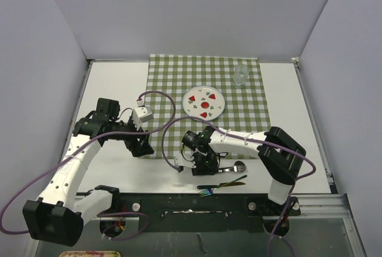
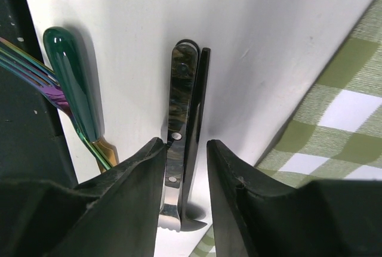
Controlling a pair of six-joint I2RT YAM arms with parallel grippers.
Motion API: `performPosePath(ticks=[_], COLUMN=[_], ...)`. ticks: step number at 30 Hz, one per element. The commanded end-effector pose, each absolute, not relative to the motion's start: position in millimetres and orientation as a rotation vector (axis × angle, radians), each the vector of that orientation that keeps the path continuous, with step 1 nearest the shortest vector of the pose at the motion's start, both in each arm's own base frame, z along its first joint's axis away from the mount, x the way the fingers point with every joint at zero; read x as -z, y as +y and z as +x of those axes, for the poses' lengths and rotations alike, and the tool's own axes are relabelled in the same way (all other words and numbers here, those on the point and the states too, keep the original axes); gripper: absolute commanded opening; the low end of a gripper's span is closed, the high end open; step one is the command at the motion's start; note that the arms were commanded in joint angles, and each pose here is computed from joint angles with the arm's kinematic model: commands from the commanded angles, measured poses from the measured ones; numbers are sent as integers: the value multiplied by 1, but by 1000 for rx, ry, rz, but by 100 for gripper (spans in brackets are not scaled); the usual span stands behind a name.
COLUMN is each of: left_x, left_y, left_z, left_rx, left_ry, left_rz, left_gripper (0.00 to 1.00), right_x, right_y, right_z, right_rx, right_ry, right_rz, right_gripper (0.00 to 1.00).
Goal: Set the dinner table for one person
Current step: Adjust the utensils at the center of the board.
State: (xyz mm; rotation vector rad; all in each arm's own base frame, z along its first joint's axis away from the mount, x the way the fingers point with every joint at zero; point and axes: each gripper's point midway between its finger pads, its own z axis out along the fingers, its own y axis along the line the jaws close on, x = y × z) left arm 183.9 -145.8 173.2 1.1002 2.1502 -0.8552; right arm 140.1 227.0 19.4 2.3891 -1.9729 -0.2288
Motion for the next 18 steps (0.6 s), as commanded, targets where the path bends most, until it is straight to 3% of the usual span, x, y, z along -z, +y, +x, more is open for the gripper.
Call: performPosePath(ticks=[1,18], left_x=[-195,-198], left_y=[-153,-151], left_z=[197,206], left_rx=[833,776], left_ry=[2043,2025], left_rz=[1136,1136], left_gripper=[76,76], right_x=[-44,-48], right_y=[243,207], right_z=[154,138], right_rx=[203,154], right_ry=[-2008,-2018], right_rz=[2498,2429], right_gripper=[35,36])
